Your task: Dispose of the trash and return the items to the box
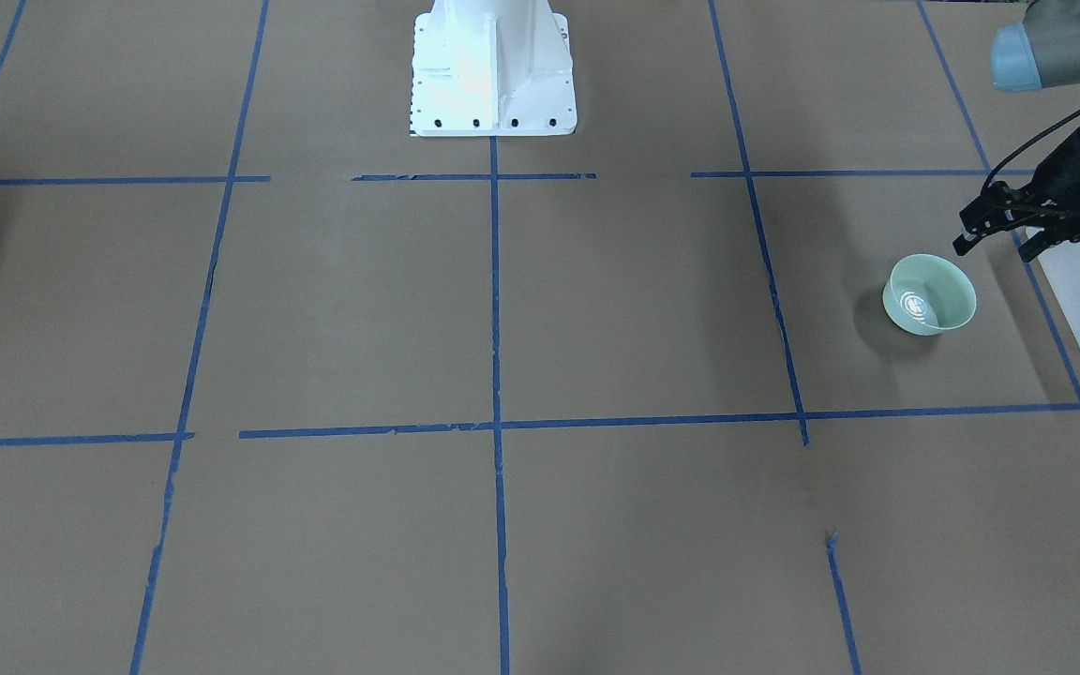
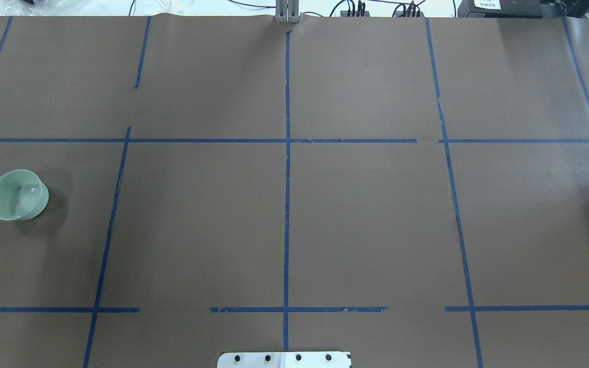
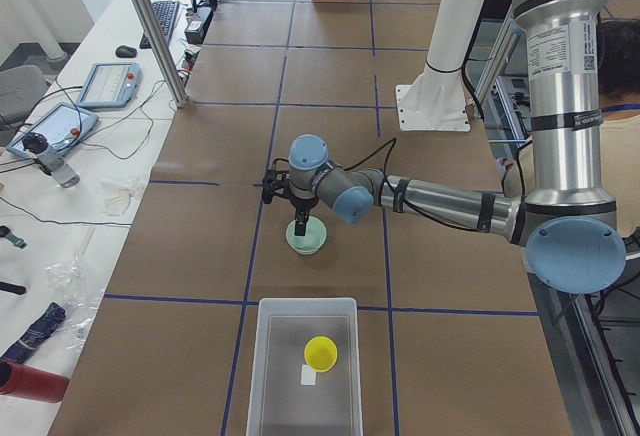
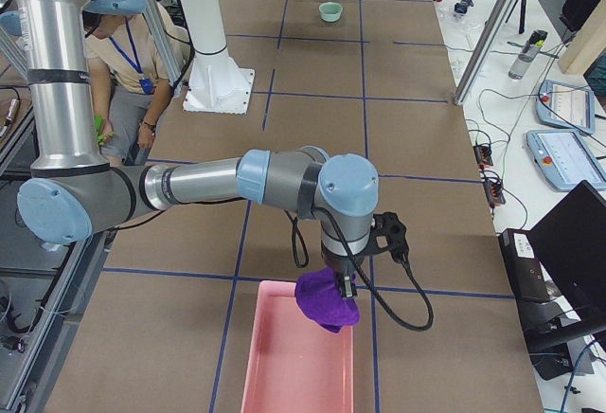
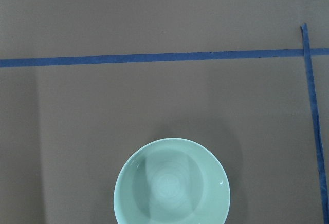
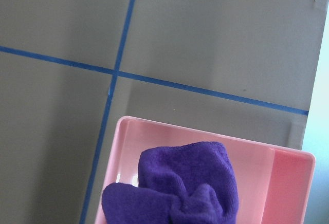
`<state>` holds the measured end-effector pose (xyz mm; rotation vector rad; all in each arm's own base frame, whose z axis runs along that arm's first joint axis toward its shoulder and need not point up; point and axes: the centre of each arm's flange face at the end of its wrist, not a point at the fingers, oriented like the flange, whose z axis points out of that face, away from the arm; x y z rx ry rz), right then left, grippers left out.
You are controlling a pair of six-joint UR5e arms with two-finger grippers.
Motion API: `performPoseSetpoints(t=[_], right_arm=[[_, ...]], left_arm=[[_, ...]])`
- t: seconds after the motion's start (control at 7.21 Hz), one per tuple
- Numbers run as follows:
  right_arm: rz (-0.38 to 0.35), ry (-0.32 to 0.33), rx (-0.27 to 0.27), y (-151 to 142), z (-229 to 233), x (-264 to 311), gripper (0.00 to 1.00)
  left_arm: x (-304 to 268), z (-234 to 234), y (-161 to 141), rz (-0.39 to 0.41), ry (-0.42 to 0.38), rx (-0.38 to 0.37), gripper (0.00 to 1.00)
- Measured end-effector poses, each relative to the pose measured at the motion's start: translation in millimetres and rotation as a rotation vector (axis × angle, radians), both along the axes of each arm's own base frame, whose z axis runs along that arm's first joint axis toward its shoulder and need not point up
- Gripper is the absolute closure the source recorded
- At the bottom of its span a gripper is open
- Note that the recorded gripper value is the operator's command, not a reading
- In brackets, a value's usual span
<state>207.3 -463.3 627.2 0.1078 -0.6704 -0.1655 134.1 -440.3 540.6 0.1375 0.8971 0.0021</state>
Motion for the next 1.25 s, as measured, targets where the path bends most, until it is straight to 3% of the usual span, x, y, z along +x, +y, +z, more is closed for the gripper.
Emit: performPoseSetpoints(t=[0.14, 0.28, 0.42, 0.83, 0.97, 1.25], right_arm=[[-0.009, 0.003, -0.012, 3.0, 50.5, -1.4, 1.00], [-0.017, 0.001, -0.020, 6.8, 94.2, -7.4, 0.67], [-0.021, -0.004, -0.031, 10.2, 127.1, -16.3, 0.01], [0.020, -0.041, -0.044, 2.6, 144.8, -46.5, 0.00], [0.057, -0.064, -0.025, -12.1, 118.8, -61.7, 0.00], [0.118, -0.118, 0.020, -39.5, 22.3, -115.3, 0.00]], left_arm=[[3.0, 0.7, 0.1, -0.005, -0.011, 0.000, 0.00], [9.0, 2.4, 1.2, -0.006, -0.021, -0.005, 0.00], [23.1, 5.0, 4.8, -0.002, -0.031, -0.027, 0.00], [82.4, 1.9, 12.9, -0.003, -0.061, -0.081, 0.00], [93.2, 1.7, 9.1, -0.001, -0.064, -0.085, 0.00], [111.8, 1.0, -0.9, 0.004, -0.074, -0.074, 0.07]])
